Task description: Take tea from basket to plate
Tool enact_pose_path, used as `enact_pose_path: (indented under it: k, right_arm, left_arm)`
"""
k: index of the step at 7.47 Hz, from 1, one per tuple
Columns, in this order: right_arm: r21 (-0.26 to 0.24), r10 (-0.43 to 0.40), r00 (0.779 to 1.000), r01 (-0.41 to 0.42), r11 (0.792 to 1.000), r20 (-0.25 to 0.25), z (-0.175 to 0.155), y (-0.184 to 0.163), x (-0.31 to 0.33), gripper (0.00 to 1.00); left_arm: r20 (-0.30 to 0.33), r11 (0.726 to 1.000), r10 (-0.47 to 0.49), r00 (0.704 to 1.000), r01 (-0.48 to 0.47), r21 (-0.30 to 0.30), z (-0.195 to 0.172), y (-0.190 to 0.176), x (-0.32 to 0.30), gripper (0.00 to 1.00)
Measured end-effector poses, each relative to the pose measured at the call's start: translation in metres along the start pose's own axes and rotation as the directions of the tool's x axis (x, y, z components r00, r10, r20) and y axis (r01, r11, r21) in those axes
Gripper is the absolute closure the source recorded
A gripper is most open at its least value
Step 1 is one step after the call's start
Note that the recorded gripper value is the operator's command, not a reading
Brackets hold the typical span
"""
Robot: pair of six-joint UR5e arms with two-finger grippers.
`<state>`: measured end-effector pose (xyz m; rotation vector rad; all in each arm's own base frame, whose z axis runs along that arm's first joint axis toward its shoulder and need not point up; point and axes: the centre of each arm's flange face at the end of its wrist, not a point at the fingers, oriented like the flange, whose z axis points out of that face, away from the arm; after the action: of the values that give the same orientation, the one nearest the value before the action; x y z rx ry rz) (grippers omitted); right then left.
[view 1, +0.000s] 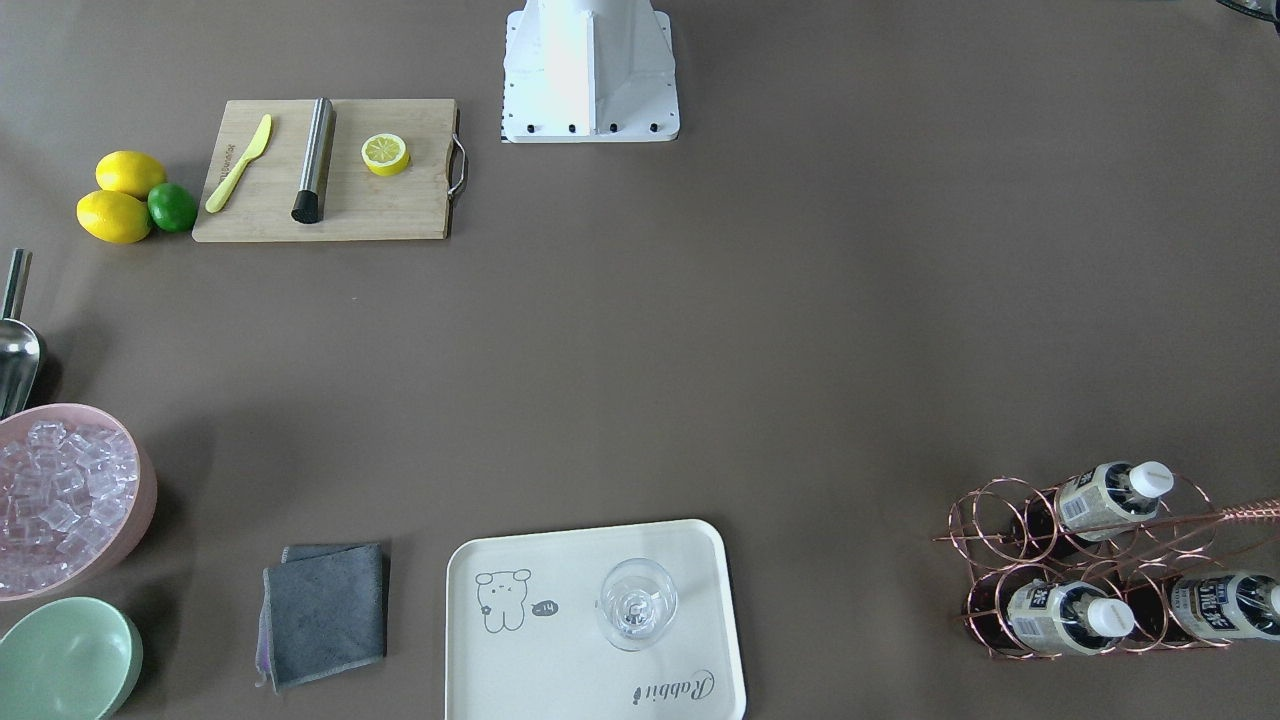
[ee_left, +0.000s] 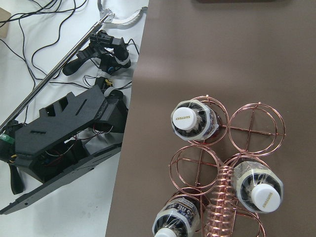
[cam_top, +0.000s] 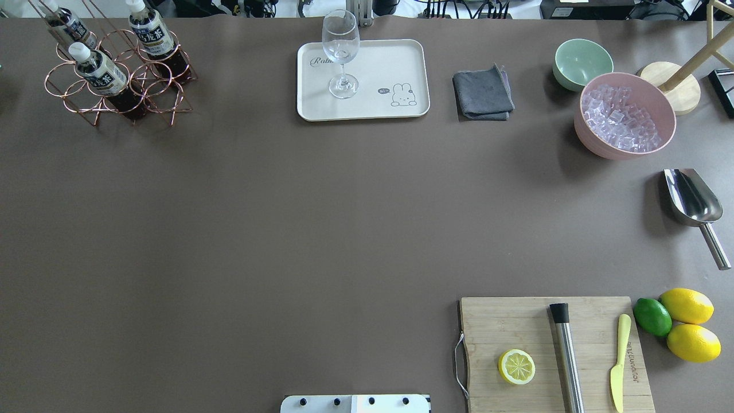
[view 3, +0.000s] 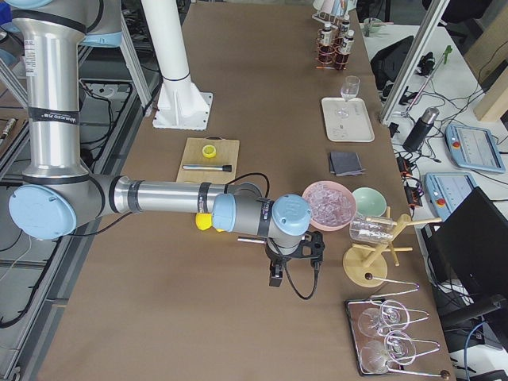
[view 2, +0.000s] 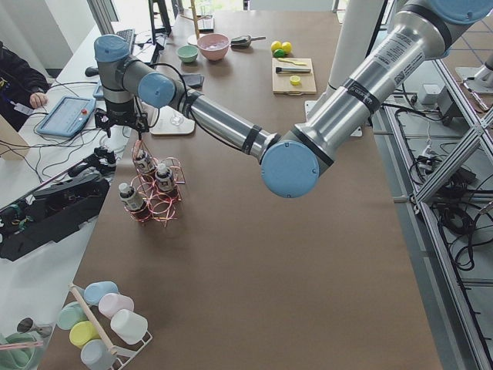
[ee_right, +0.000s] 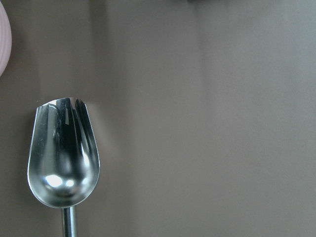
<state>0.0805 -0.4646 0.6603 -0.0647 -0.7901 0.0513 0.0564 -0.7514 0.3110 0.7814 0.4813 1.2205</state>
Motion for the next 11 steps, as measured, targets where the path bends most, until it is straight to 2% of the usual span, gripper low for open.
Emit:
enact_pose_path:
  k: [2,3,4,5,6,7,11]
  right_arm:
    - [0.0,0.0,1.0,0.0,1.0,0.0,0.0,0.0,0.0,0.0]
    - [0.0,0.0,1.0,0.0,1.0,0.0,0.0,0.0,0.0,0.0]
    - [0.0,0.0,1.0,0.0,1.0,0.0,0.0,0.0,0.0,0.0]
    - [0.0,0.0,1.0,0.0,1.0,0.0,0.0,0.0,0.0,0.0]
    - [-0.001,0.001,1.0,-0.001,1.0,0.0,0.001,0.0,0.001,0.0]
    - [-0.002,0.002,1.0,-0.002,1.0,0.0,0.001,0.0,0.001,0.0]
    - [-0.005,0.005,1.0,-0.005,1.0,0.0,0.002,0.0,0.002,0.0]
  left_arm:
    - [-0.036,1.0,0.005,0.999,-0.005,-0.008,0.021,-0.006,-0.001,0.1]
    - [-0.051,1.0,0.0,0.999,0.0,-0.006,0.026,-0.005,0.0,0.24]
    - [-0.069,1.0,0.0,0.998,0.0,-0.001,0.032,0.0,0.001,0.25]
    - [-0.078,1.0,0.0,0.997,0.0,0.001,0.035,0.004,0.002,0.37]
    - [-0.084,1.0,-0.002,0.996,0.002,0.0,0.038,0.008,0.004,0.78]
    - [-0.086,1.0,-0.005,0.996,0.004,-0.001,0.039,0.012,0.006,1.0]
    - [-0.074,1.0,-0.008,0.997,0.009,0.003,0.033,0.027,0.017,1.0]
